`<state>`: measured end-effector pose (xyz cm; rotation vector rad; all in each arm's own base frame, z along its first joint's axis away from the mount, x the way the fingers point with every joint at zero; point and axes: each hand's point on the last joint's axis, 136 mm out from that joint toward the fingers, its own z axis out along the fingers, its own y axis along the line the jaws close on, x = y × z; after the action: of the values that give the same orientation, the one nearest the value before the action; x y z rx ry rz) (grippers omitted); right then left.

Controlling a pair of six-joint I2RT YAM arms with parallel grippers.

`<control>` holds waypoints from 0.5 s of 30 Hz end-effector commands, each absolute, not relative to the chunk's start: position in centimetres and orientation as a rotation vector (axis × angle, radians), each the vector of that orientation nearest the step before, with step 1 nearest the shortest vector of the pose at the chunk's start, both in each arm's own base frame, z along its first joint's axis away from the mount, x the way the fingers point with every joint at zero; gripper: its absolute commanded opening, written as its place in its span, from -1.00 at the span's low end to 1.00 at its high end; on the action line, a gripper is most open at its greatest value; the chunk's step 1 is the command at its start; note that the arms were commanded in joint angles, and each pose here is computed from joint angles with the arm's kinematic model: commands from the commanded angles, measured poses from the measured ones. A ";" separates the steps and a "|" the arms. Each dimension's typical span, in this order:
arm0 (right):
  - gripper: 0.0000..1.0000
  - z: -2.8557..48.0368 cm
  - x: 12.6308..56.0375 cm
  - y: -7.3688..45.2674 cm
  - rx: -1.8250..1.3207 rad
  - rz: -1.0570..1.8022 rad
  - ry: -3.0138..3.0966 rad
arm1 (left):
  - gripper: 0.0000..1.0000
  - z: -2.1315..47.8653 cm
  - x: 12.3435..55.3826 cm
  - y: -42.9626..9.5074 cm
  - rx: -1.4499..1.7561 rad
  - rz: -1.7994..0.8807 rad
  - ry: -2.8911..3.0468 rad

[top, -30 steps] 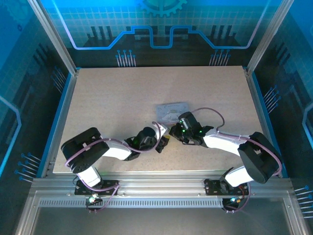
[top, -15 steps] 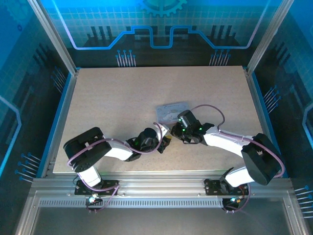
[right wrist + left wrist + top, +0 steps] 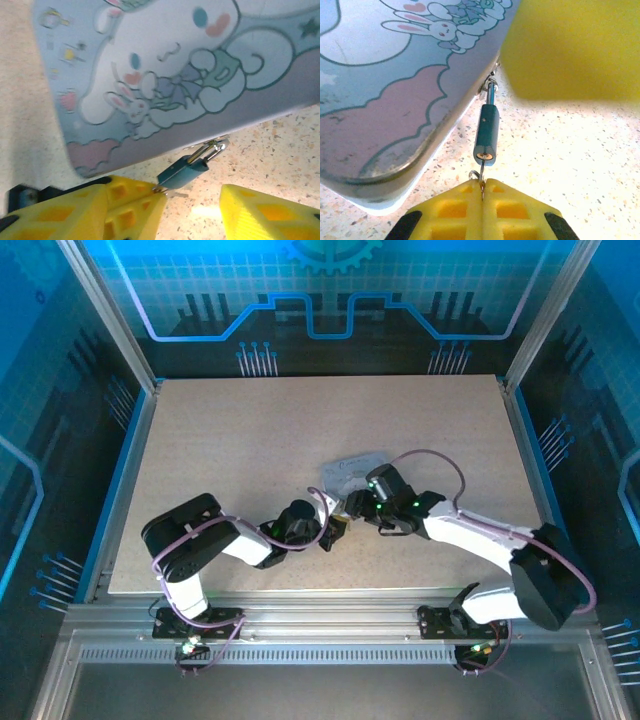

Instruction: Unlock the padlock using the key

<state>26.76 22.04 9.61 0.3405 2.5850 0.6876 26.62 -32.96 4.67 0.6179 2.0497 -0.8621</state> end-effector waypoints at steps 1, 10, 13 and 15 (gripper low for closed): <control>0.26 10.6 26.5 20.1 0.369 0.655 2.546 | -1.00 5.5 26.6 -33.3 0.600 -0.932 2.009; 0.12 7.9 25.3 18.5 0.540 0.758 2.531 | -1.00 5.4 26.2 -33.6 0.567 -1.010 2.053; 0.14 6.6 25.3 18.6 0.600 0.819 2.539 | -1.00 5.2 26.3 -33.2 0.510 -1.064 2.074; 0.20 6.0 25.4 18.6 0.631 0.857 2.533 | -1.00 5.1 26.5 -32.8 0.453 -1.118 2.084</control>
<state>24.57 17.69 5.65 0.5710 2.5821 0.7297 26.57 -33.00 4.77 0.5232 2.0867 -1.0050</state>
